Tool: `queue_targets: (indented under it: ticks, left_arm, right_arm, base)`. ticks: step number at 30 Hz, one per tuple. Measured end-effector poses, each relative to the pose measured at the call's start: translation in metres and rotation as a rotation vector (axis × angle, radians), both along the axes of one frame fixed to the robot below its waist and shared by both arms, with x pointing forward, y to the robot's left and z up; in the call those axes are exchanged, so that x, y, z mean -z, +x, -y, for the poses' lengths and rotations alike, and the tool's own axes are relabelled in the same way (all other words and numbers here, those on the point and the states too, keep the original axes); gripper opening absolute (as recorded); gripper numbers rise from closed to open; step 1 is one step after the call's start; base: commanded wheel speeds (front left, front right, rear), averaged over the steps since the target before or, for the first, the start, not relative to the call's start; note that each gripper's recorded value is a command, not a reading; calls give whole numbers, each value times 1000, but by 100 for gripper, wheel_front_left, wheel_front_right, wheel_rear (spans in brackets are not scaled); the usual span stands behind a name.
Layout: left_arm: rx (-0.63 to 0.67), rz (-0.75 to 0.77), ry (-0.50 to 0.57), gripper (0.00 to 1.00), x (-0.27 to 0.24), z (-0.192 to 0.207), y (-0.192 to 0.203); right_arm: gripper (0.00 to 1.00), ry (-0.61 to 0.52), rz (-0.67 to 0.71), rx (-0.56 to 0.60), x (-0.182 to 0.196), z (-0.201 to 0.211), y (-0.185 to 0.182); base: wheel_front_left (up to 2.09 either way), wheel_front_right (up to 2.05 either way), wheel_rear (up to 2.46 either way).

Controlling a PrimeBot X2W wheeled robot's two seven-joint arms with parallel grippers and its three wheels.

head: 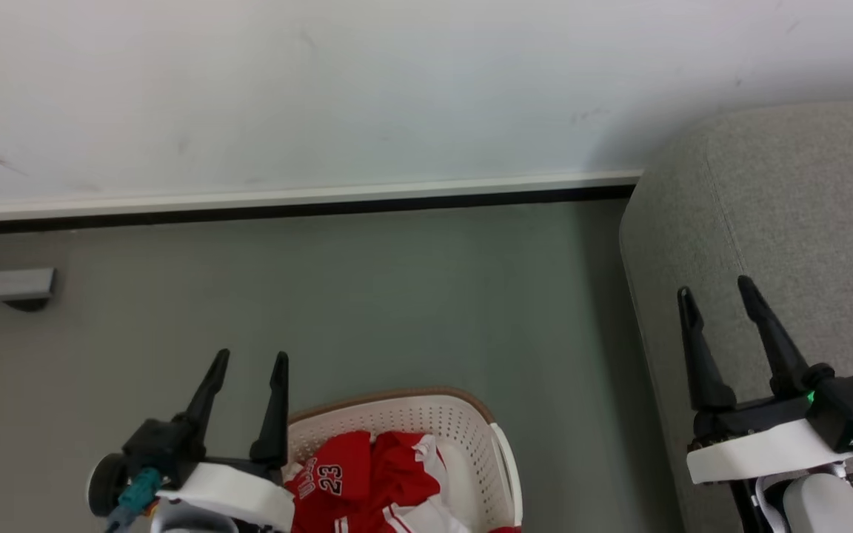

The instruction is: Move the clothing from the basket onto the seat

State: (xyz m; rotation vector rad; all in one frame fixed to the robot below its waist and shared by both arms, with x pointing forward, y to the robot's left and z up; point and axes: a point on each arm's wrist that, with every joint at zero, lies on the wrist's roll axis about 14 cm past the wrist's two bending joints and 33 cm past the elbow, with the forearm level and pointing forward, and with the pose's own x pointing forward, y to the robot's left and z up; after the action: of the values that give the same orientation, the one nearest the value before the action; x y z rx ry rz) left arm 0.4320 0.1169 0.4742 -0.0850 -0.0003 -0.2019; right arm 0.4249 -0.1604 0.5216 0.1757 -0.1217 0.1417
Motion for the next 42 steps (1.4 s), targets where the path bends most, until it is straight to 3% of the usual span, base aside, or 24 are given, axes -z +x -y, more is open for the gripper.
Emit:
queue_targets:
  ticks: [18, 29, 36, 42]
  left_arm:
    - [232, -467, -29, 100, 162, 74, 18]
    - [402, -860, -24, 100, 253, 121, -23]
    - [434, -1156, -31, 100, 304, 124, -55]
    - [469, -1347, 28, 100, 340, 112, -81]
  right_arm:
    - [100, -44, -42, 106, 32, 44, 47]
    - [100, -84, -69, 160, 53, 67, 65]
    - [100, -131, -105, 169, 76, 77, 78]
    - [100, -167, -110, 180, 87, 86, 90]
  base:
    - [0, 0, 0]
    - [0, 0, 0]
    - [0, 0, 0]
    - [0, 0, 0]
